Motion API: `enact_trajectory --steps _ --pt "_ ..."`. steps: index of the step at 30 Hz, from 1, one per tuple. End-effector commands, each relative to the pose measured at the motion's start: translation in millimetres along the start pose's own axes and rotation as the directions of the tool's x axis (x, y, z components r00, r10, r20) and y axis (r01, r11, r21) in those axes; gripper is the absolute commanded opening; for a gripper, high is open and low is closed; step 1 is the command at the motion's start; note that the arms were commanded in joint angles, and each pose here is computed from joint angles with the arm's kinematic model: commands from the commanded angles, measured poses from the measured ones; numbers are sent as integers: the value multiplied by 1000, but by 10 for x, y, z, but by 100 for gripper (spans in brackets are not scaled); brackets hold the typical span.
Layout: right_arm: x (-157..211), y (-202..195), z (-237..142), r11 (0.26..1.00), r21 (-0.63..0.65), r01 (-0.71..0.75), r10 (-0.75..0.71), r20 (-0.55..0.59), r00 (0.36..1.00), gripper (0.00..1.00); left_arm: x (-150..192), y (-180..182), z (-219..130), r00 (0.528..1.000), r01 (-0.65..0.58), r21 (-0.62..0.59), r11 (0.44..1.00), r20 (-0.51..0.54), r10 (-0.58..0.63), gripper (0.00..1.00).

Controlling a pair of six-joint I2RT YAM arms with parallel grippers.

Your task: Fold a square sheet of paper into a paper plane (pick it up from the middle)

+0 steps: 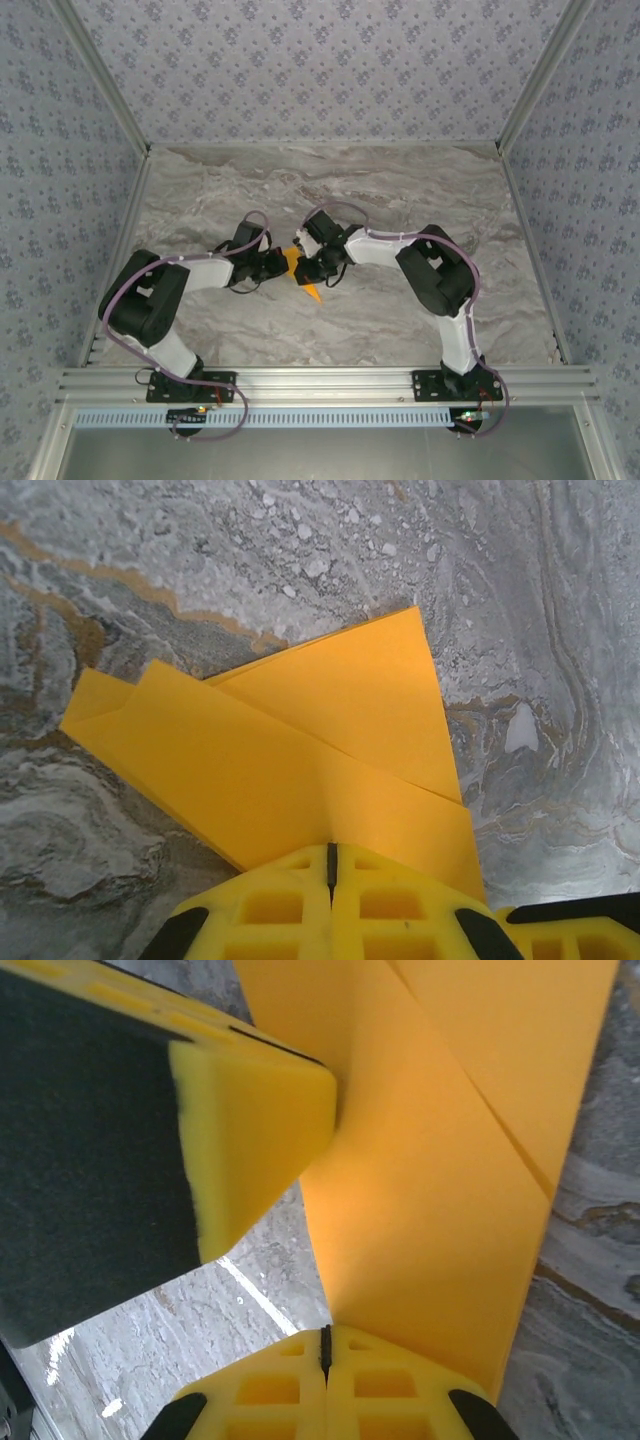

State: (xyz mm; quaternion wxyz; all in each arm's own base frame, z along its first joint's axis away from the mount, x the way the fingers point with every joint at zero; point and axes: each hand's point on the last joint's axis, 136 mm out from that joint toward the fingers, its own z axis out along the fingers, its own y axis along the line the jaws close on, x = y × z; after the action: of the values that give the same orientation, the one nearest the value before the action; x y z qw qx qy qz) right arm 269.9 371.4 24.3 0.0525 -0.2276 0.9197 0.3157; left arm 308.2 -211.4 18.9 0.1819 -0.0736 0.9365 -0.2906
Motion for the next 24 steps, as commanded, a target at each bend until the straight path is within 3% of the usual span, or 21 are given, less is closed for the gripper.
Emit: enact_trajectory --steps 1,16,21,24 --pt "79 -108 27 1000 10 -8 8 -23 1000 0 267 564 32 997 33 -237 971 -66 -50 0" --pt "1344 -435 -132 996 30 -83 87 -189 978 0 269 702 38 995 33 -317 948 -76 -61 0" --pt "1470 -439 -257 996 38 -75 81 -187 979 0 227 619 40 996 25 -292 956 -77 -49 0" --pt "1358 -416 -379 997 53 -59 66 -135 989 0 146 458 25 997 10 -238 971 -70 -27 0"
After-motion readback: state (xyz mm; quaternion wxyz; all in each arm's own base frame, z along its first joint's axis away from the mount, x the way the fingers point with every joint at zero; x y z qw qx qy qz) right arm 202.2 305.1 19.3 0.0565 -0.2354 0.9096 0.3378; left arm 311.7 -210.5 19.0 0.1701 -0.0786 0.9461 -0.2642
